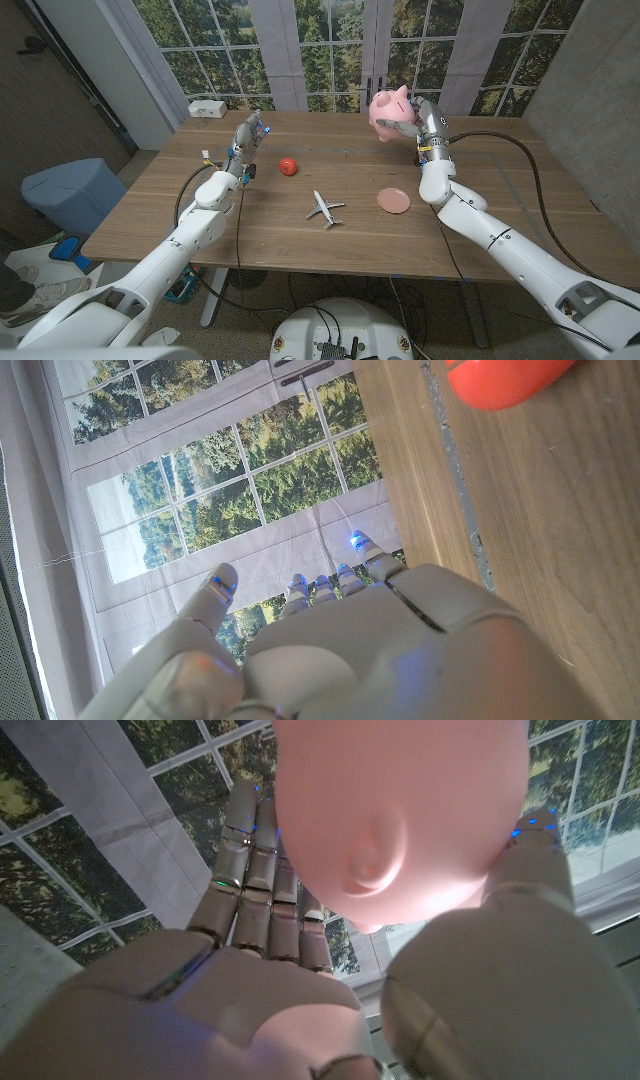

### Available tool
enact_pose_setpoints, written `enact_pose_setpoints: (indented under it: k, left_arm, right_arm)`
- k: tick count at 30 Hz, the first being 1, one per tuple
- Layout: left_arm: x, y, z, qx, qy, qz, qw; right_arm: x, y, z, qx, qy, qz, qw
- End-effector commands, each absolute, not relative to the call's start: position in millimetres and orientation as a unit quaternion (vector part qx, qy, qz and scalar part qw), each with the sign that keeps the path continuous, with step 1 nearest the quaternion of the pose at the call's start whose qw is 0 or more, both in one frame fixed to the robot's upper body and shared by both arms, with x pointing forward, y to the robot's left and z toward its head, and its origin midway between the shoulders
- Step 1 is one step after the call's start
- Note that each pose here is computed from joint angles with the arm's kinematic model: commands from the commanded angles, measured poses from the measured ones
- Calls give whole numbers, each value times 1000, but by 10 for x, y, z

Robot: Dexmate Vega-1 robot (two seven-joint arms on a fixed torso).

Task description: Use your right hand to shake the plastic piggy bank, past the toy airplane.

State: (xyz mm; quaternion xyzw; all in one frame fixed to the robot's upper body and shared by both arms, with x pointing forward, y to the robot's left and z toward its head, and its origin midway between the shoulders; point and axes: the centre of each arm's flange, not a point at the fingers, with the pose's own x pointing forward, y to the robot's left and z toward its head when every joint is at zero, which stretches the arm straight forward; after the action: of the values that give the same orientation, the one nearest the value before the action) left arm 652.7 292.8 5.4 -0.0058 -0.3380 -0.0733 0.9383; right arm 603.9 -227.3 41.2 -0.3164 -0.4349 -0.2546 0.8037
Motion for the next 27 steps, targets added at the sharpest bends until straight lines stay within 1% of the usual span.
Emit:
enact_pose_setpoints:
  k: [1, 16, 19, 27]
  left_arm:
    - [6526, 2935, 65, -5, -340, -73, 938]
    - [6512, 2935, 56, -6, -340, -72, 938]
    - [6509, 2933, 52, -6, -340, -73, 938]
    - [6505, 2924, 50, -5, -339, -74, 938]
  right_arm:
    - [5923, -2384, 289, -187, -487, -393, 758]
    - [5915, -2373, 297, -211, -486, -373, 762]
    - [5910, -2376, 313, -230, -485, -351, 767]
    - [5905, -2379, 378, -317, -480, -258, 776]
